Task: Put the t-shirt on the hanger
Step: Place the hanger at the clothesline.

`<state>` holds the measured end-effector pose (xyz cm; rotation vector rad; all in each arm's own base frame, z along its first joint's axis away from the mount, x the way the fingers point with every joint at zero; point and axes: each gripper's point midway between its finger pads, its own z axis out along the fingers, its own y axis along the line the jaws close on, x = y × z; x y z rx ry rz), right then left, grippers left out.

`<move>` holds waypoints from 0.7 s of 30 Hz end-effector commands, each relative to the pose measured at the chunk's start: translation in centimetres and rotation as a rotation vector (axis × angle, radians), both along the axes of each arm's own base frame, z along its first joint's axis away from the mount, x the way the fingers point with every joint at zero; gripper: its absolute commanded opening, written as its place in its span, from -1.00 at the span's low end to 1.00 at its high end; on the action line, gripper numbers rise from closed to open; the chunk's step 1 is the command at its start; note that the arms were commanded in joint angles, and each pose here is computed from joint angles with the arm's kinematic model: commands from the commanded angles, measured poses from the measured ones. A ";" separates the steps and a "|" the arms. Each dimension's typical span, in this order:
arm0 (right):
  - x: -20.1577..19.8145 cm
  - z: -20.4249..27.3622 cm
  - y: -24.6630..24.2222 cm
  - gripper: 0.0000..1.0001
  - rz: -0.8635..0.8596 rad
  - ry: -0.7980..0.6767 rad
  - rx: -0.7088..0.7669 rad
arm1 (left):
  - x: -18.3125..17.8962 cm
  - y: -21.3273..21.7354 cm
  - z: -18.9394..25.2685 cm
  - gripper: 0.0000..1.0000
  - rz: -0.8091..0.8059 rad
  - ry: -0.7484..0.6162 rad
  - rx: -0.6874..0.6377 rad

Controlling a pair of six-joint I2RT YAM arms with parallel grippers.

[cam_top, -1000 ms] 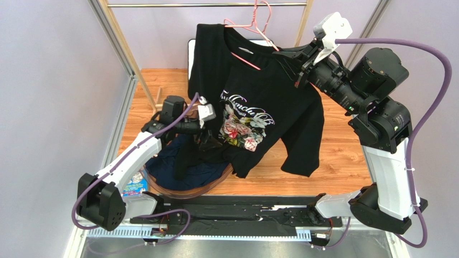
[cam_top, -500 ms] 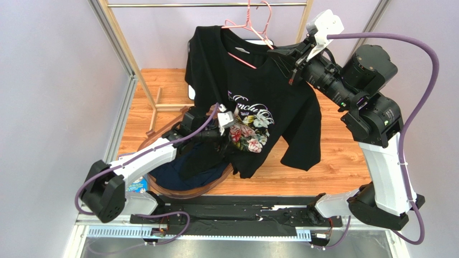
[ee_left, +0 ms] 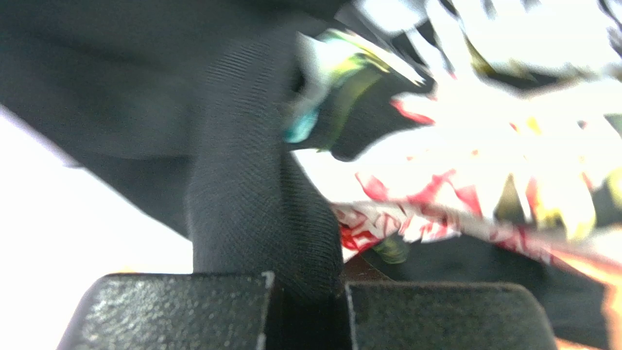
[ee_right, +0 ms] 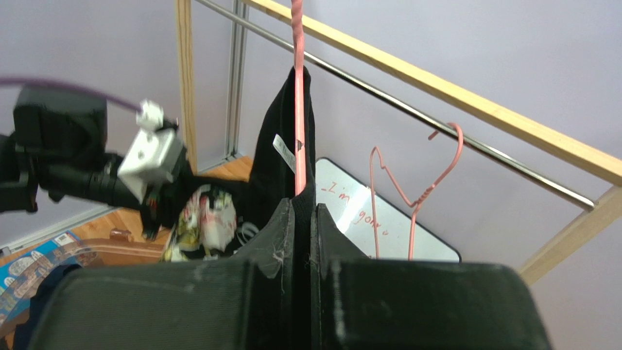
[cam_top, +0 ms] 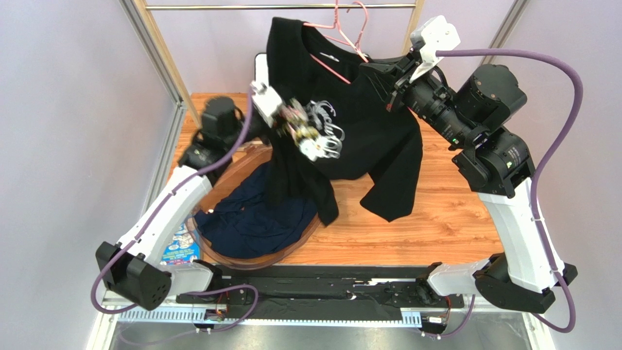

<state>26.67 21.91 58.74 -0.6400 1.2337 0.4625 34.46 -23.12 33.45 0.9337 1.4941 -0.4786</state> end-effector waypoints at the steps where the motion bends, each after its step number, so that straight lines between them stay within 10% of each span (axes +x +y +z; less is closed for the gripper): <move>1: 0.1 3.3 0.7 -0.99 0.029 -0.145 0.055 | 5.4 4.4 6.5 -1.00 0.130 -0.243 0.066; 9: 4.1 -1.0 4.6 -1.00 0.065 -0.114 0.010 | 12.2 7.3 7.8 -1.00 0.267 -0.588 0.231; 21: 9.5 -6.0 7.3 -1.00 0.000 -0.088 -0.028 | 18.1 8.7 2.4 -1.00 0.397 -0.537 0.239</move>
